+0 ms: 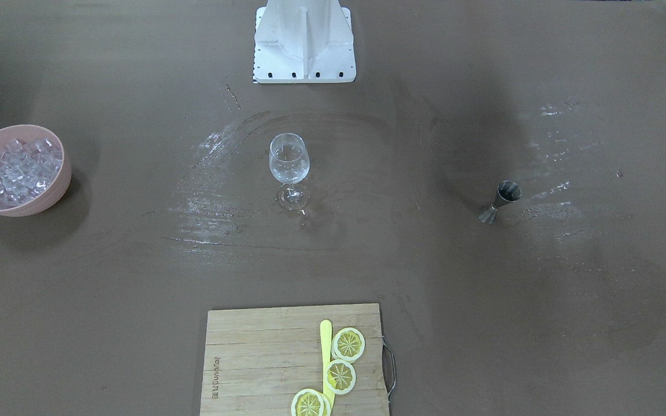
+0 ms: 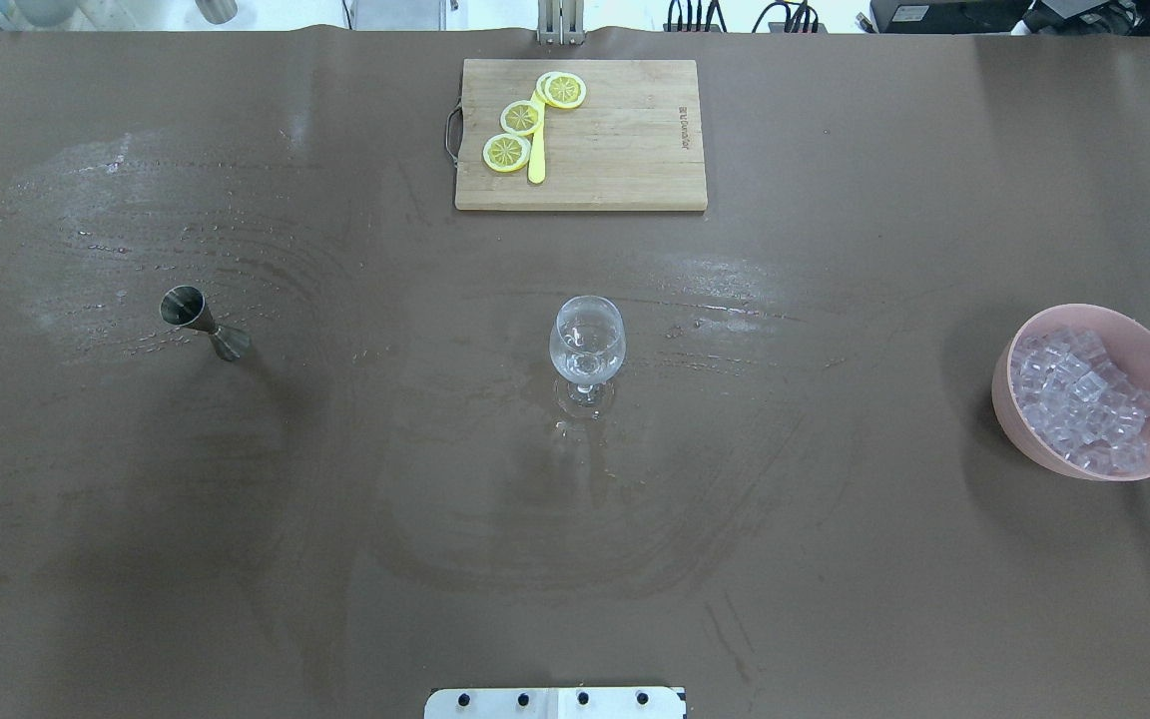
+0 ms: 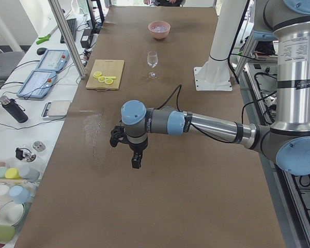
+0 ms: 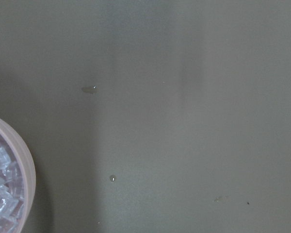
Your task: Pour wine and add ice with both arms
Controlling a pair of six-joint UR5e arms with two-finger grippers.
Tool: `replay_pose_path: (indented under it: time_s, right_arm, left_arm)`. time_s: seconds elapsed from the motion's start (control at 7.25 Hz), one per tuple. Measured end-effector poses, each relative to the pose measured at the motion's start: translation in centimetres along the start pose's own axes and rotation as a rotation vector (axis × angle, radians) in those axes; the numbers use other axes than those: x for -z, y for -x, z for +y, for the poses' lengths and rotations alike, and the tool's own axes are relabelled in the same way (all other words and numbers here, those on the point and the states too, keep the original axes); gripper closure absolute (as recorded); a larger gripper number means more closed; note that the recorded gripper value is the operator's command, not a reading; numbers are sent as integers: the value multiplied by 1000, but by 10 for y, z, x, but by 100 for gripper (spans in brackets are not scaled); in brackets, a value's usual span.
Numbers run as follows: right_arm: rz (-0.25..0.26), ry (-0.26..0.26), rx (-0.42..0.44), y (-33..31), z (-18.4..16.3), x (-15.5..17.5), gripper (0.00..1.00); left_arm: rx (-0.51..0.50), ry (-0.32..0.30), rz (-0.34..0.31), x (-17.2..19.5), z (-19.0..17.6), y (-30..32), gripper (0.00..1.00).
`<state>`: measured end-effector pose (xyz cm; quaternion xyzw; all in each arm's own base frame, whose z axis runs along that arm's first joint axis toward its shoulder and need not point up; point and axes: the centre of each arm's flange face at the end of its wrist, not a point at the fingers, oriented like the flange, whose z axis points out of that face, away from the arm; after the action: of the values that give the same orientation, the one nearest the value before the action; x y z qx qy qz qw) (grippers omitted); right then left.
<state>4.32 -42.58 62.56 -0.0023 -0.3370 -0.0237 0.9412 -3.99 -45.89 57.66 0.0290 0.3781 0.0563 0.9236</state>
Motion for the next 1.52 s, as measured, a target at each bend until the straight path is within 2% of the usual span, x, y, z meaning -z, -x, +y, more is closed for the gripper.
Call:
replay_pose_path:
  time_s: [0.69,1.24,1.52]
  right_arm:
    - [-1,-4,1,2,-1,2,0]
    - [-3,-35,29,15,-7,17,0]
    - [-3,-78,57,31,-16,36,0]
  left_arm:
    - [0,-3,0,2,0,-2,2]
    - [-22,-23,-1,10,-1,-9,2]
    - [-25,-28,-2,8,-2,-8,2]
